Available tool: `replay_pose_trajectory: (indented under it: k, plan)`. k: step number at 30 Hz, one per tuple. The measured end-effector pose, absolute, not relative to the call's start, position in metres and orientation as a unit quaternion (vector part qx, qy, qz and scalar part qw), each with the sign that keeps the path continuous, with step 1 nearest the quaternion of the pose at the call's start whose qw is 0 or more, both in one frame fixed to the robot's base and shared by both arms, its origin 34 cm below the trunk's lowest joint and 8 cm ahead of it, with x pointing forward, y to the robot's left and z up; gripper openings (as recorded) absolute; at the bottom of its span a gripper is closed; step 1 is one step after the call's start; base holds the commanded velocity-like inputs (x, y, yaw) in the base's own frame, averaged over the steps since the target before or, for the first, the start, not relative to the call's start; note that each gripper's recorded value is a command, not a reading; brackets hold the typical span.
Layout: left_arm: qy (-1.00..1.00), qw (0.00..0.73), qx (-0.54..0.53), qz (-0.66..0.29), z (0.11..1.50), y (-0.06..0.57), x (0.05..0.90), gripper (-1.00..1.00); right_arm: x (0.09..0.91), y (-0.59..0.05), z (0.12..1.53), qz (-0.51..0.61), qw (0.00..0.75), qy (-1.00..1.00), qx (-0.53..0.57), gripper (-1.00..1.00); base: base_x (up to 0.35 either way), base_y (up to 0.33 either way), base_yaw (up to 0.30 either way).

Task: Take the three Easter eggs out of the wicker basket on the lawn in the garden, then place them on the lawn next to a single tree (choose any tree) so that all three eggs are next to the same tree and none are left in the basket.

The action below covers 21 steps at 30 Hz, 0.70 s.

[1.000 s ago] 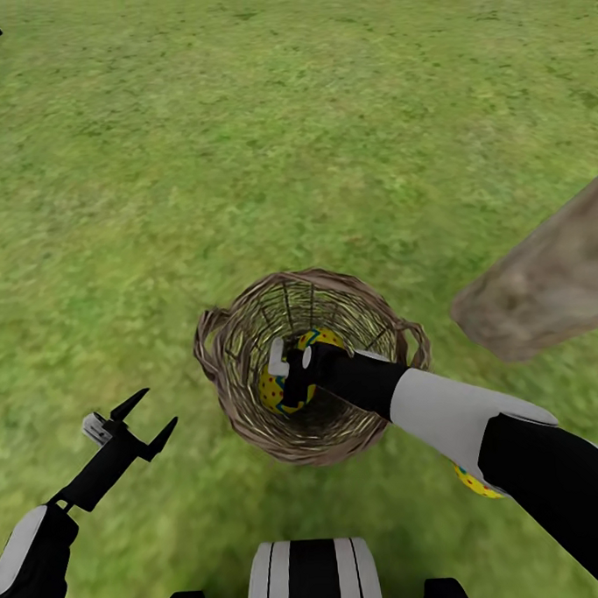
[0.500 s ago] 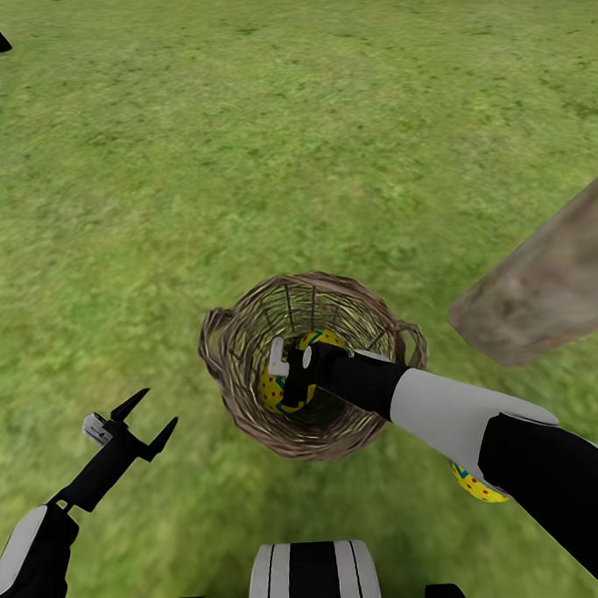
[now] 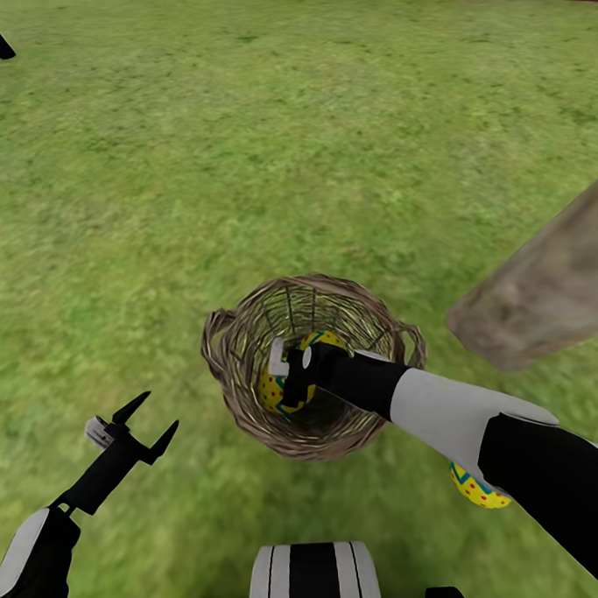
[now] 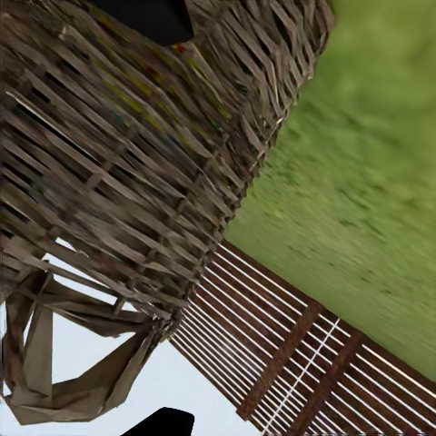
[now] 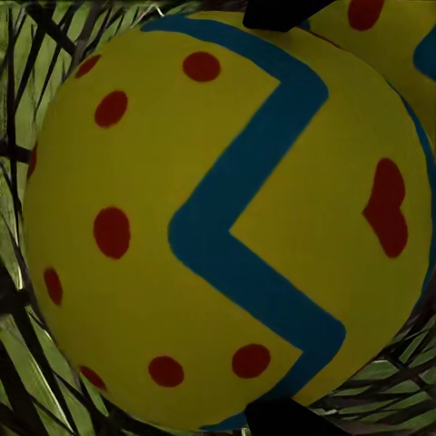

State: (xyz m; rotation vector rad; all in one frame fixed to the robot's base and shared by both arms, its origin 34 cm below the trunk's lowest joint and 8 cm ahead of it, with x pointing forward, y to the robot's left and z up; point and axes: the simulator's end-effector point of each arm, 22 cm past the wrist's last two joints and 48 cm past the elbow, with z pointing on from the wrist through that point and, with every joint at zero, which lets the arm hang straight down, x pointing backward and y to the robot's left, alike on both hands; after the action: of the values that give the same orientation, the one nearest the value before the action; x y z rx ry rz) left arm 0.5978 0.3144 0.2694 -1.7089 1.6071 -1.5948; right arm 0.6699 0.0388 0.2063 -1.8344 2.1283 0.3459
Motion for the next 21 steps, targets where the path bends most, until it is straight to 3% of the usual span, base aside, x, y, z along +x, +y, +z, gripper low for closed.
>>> replay_pose_trajectory:
  k: [21]
  plan:
    - [0.557,0.163,-0.584,-0.568,0.291,0.314,0.606,1.0,0.68,0.04,0.233,0.11,0.17,0.739,-0.643,-1.0,0.0,0.0,0.0]
